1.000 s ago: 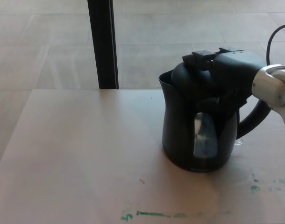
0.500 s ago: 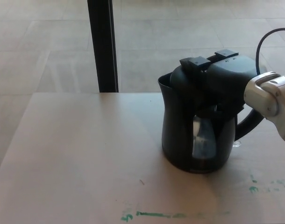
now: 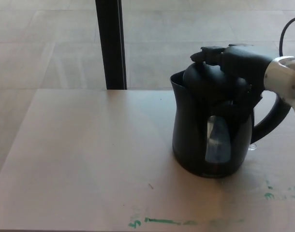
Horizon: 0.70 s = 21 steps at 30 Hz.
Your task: The robot uses its right hand to push down on the lid of a kettle kept in the middle of the desk to close it
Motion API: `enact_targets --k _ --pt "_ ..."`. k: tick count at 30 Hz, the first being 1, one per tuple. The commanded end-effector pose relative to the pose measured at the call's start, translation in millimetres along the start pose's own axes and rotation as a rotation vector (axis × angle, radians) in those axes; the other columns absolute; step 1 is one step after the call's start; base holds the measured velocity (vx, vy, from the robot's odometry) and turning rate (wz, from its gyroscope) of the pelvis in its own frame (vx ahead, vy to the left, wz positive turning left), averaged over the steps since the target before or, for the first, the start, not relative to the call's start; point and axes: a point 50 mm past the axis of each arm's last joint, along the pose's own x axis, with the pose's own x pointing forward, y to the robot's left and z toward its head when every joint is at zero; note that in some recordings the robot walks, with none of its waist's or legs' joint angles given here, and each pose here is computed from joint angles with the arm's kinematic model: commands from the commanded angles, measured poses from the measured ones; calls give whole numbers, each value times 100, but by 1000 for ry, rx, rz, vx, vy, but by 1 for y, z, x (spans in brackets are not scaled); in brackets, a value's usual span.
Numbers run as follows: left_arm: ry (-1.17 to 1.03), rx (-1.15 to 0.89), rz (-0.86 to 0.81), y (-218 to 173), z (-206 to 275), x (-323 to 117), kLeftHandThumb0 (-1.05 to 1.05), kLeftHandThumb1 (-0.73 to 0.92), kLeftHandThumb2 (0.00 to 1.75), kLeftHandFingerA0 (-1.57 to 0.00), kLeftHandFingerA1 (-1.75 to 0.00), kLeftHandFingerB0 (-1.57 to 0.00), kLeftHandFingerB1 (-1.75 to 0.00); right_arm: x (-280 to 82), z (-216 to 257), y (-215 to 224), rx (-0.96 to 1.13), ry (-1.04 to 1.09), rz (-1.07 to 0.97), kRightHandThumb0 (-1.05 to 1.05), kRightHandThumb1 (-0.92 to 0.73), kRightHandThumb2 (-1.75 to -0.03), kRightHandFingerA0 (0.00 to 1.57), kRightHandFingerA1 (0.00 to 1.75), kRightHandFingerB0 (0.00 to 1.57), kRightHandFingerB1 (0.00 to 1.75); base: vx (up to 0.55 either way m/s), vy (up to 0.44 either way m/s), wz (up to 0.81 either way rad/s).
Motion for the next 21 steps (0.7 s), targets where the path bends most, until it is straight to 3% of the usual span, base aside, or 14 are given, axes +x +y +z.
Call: enact_targets --k 1,5,6,8,9,11,12,13,14,16,17,18,20,21 --pt "8 -32 33 10 -3 -4 -68 70 61 -50 -50 -46 -39 -30 -12 -68 509 -100 89 -77 -55 -98 0 49 4 29 0 0 0" --pt "16 -30 37 12 -6 -6 -68 70 62 -47 -48 -42 -38 -53 -27 -91 627 -115 33 -87 -60 -101 0 40 13 22 0 0 0" --pt "19 -27 36 12 -6 -6 -68 71 62 -47 -47 -40 -37 -57 -31 -95 639 -111 10 -81 -75 -63 6 46 8 28 0 0 0" --pt "19 -32 23 13 -6 -7 -68 71 62 -43 -47 -38 -37 -67 -39 -102 687 -119 -40 -79 -75 -63 6 44 7 29 0 0 0" --pt "22 -30 25 13 -6 -7 -68 71 62 -44 -45 -38 -36 -76 -47 -107 677 -114 -74 -91 -63 -100 0 48 13 25 0 0 0" --pt "24 -25 28 13 -7 -7 -69 70 62 -46 -46 -38 -36 -95 -62 -116 686 -94 -121 -85 -58 -100 4 51 8 29 0 0 0" --pt "26 -1 30 13 -7 -8 -69 73 62 -44 -44 -35 -35 -110 -75 -121 724 -74 -172 -89 -73 -63 6 43 10 27 0 0 0" --pt "29 14 32 14 -7 -8 -69 72 62 -45 -44 -36 -35 -120 -83 -124 763 -64 -202 -86 -72 -62 5 41 10 26 0 0 0" --pt "32 20 29 15 -8 -9 -70 73 62 -43 -43 -35 -35 -132 -92 -126 808 -58 -232 -85 -72 -62 7 40 10 26 0 0 0" --pt "24 9 20 16 -9 -10 -69 72 62 -45 -45 -41 -37 -165 -118 -126 862 -15 -333 -82 -56 -98 5 37 8 25 0 0 0" --pt "24 13 23 16 -10 -10 -69 72 62 -45 -45 -41 -37 -175 -125 -126 884 -13 -352 -82 -56 -98 5 37 8 25 0 0 0" --pt "25 11 25 16 -10 -10 -69 72 62 -45 -47 -42 -38 -185 -132 -124 892 14 -384 -84 -73 -63 7 34 10 24 0 0 0" --pt "29 -3 31 16 -11 -10 -69 71 62 -46 -48 -42 -37 -208 -149 -118 917 61 -450 -82 -74 -63 8 32 12 24 0 0 0" --pt "31 5 30 17 -12 -11 -69 72 62 -46 -46 -40 -36 -214 -155 -115 944 80 -481 -83 -56 -98 3 40 9 32 0 0 0"
